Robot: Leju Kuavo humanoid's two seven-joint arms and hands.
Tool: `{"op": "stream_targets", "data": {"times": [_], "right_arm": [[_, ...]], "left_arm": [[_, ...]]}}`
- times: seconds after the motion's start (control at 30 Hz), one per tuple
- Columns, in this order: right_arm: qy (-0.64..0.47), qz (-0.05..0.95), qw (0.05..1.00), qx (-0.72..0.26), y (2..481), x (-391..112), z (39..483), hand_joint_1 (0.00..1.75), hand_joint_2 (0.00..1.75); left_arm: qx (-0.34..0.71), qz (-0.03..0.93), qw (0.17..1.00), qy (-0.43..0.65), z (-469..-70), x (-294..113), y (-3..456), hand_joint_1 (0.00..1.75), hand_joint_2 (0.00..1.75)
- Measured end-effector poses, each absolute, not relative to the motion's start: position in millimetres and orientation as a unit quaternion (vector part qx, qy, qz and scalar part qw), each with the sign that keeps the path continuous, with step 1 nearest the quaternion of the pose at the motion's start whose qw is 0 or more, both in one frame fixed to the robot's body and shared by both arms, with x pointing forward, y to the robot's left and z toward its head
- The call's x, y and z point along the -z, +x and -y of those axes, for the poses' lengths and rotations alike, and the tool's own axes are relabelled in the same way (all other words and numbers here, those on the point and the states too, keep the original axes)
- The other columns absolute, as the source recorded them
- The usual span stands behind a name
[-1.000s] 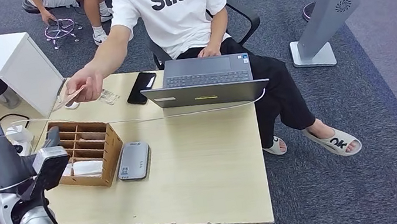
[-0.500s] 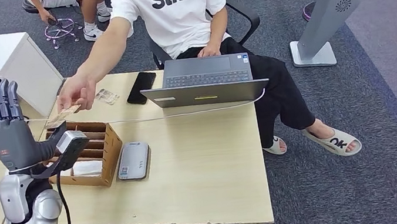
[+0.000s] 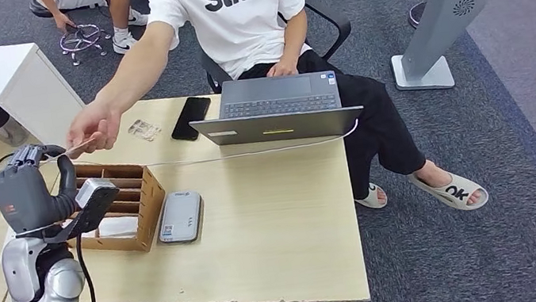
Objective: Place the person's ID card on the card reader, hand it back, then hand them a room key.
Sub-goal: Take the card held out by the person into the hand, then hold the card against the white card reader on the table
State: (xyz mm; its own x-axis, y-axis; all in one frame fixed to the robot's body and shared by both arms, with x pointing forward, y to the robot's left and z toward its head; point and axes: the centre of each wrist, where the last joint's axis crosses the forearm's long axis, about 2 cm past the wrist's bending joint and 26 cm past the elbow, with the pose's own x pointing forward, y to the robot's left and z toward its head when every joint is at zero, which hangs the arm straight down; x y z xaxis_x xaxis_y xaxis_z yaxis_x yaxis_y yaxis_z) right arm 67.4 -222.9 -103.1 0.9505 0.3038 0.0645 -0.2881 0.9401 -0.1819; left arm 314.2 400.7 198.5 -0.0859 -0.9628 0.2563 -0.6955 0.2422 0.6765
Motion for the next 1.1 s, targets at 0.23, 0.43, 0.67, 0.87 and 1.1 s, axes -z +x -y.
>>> {"op": "stream_targets", "data": {"times": [0.23, 0.43, 0.67, 0.87, 1.1], "right_arm": [[-0.086, 0.046, 0.984, -0.152, 68.0, 102.9, 222.9, 0.0, 1.75], [-0.085, 0.05, 0.983, -0.154, 70.9, 102.5, 222.7, 0.0, 1.75], [-0.085, 0.058, 0.982, -0.157, 78.0, 101.2, 222.4, 0.0, 1.75], [-0.083, 0.06, 0.982, -0.157, 79.5, 100.9, 222.3, 0.0, 1.75], [-0.08, 0.06, 0.983, -0.156, 80.0, 100.9, 222.2, 0.0, 1.75]], "left_arm": [[0.221, 0.712, 0.339, 0.573, -394.5, -196.7, 315.9, 1.75, 1.75], [0.272, 0.711, 0.337, 0.554, -374.5, -192.9, 325.3, 1.75, 1.75], [0.341, 0.694, 0.352, 0.527, -340.9, -184.4, 343.4, 1.75, 1.75], [0.403, 0.67, 0.376, 0.498, -316.0, -170.1, 353.8, 1.75, 1.75], [0.454, 0.635, 0.412, 0.47, -303.3, -150.4, 355.8, 1.75, 1.75]]}}
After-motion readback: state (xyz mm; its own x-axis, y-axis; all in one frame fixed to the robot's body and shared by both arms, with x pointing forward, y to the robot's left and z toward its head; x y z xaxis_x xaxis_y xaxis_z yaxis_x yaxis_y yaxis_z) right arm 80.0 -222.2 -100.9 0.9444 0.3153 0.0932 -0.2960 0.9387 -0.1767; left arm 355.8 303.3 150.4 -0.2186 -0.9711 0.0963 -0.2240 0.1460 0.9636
